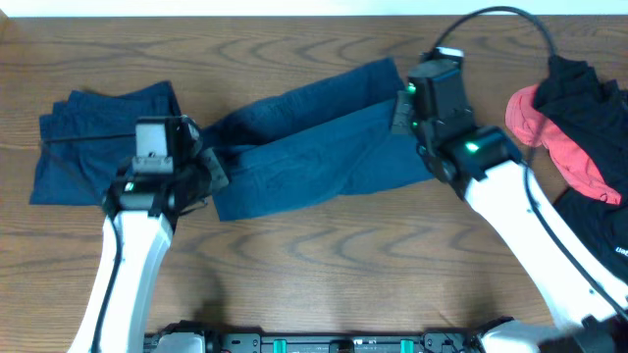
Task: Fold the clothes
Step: 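Fold the right leg up toward the waistband with the right gripper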
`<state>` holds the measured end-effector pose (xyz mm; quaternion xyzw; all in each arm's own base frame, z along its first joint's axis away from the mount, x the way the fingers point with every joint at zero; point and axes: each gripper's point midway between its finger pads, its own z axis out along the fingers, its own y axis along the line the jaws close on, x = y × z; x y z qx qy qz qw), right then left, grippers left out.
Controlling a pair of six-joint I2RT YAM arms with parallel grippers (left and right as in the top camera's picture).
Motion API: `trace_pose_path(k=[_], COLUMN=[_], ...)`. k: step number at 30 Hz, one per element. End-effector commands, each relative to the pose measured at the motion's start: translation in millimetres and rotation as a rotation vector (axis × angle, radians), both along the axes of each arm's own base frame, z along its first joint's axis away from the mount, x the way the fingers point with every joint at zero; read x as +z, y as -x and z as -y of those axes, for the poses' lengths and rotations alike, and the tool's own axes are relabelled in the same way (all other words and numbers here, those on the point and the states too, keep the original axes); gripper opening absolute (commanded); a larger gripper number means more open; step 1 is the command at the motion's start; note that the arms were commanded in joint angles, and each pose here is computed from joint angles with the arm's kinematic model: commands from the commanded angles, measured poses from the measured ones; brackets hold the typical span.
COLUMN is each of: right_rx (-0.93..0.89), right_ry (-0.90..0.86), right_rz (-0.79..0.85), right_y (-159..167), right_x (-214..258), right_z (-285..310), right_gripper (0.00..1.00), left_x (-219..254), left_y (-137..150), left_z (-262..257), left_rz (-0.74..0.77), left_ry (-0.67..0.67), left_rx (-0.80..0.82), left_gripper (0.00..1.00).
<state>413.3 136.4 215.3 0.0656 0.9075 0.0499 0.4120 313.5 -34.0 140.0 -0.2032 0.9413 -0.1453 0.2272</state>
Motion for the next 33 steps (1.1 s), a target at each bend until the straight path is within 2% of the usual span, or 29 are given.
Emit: trace_pose_path(k=[1, 6, 12, 19, 20, 22, 23, 24, 25, 26, 27, 28, 33], right_rx=[-0.019, 0.004, -0.011, -0.007, -0.003, 0.005, 0.005, 0.003, 0.006, 0.014, 0.03, 0.05, 0.032], right_ry=[0.132, 0.165, 0.149, 0.112, 0.101, 0.077, 0.064, 0.054, 0.041, 0.026, 0.02, 0.019, 0.024], right_rz=[0.012, 0.004, 0.042, 0.109, 0.123, 0.157, 0.18, 0.204, 0.224, 0.24, 0.252, 0.258, 0.197], right_y=[-24, -50, -77, -102, -106, -115, -120, -125, -128, -131, -134, -136, -134], right_x=[-15, -51, -77, -93, -95, -97, -97, -96, -93, -89, -85, -77, -57], right_z=[16, 7, 2, -10, -13, -18, -20, -21, -23, -24, -24, -22, 6], right_gripper=[0.01, 0.01, 0.01, 0.01, 0.01, 0.04, 0.13, 0.35, 0.46, 0.61, 0.8, 0.99, 0.99], left_x=[-25, -46, -47, -49, -51, -56, -58, -59, -58, -55, -50, -41, -1], left_y=[-10, -34, -70, -90, -93, -103, -107, -114, -119, -124, -130, -136, -151], left_z=[-26, -44, -48, -60, -60, -61, -61, -62, -64, -66, -69, -73, -86], left_rz=[-0.059, -0.053, 0.058, 0.123, 0.128, 0.147, 0.159, 0.179, 0.201, 0.226, 0.258, 0.297, 0.403], left_ry=[-0.086, -0.132, -0.131, -0.165, -0.165, -0.163, -0.163, -0.161, -0.161, -0.156, -0.15, -0.138, -0.067], left_rx=[0.127, 0.265, 0.287, 0.356, 0.358, 0.363, 0.366, 0.369, 0.376, 0.383, 0.393, 0.402, 0.396], left_gripper=[0.06, 0.06, 0.06, 0.06, 0.07, 0.15, 0.16, 0.17, 0.22, 0.29, 0.41, 0.47, 0.52])
